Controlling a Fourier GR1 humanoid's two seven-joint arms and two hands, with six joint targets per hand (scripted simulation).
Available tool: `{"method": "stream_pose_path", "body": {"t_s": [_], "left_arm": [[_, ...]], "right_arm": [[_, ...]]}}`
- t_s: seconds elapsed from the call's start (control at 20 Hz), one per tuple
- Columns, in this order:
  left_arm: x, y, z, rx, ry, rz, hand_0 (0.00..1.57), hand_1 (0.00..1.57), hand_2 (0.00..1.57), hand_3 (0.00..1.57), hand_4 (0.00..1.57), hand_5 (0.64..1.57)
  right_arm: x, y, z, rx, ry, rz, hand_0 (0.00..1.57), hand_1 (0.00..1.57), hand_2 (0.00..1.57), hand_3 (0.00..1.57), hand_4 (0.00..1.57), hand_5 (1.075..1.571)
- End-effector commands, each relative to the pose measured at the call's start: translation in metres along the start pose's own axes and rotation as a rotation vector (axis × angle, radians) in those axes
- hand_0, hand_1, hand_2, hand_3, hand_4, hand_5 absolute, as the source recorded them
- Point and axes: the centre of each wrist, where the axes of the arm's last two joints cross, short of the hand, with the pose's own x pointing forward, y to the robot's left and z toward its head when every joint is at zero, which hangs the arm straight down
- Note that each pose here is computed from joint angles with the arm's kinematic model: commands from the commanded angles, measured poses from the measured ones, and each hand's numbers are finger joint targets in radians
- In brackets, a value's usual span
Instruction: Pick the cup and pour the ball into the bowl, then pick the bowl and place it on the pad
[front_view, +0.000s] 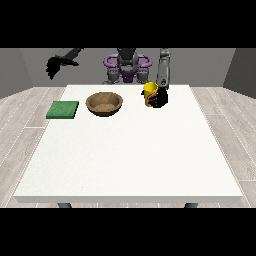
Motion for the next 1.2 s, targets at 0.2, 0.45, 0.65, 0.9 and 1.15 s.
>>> {"method": "stream_pose_path", "body": {"t_s": [0.2, 0.45, 0.65, 0.9, 1.15], "left_arm": [[0.025, 0.093, -0.092, -0.097, 0.038, -0.438, 1.44, 1.44, 1.57, 1.57, 1.57, 1.303], [0.062, 0.076, -0.137, -0.093, 0.039, -0.547, 1.46, 1.46, 1.57, 1.57, 1.57, 1.294], [0.064, 0.06, -0.134, -0.121, 0.124, -0.543, 1.46, 1.46, 1.57, 1.57, 1.57, 1.294], [0.097, 0.002, -0.142, -0.147, 0.019, -0.697, 1.49, 1.49, 1.57, 1.57, 1.53, 1.287], [0.127, -0.027, -0.16, -0.155, -0.033, -0.899, 1.52, 1.52, 1.57, 1.57, 1.57, 1.211]], "right_arm": [[-0.031, -0.011, 0.026, -0.049, 0.158, -0.025, 0.0, 0.0, 0.0, 0.0, 0.0, 1.569], [-0.036, -0.016, 0.021, -0.048, 0.143, -0.022, 0.0, 0.0, 0.0, 0.0, 0.0, 1.568], [-0.029, -0.007, 0.013, -0.032, 0.169, -0.043, 0.0, 0.0, 0.0, 0.0, 0.0, 1.568], [-0.04, -0.019, 0.015, -0.051, 0.181, -0.029, 0.0, 0.0, 0.0, 0.0, 0.0, 1.569], [-0.038, -0.033, 0.016, -0.043, 0.17, -0.026, 0.0, 0.0, 0.0, 0.0, 0.0, 1.57]]}}
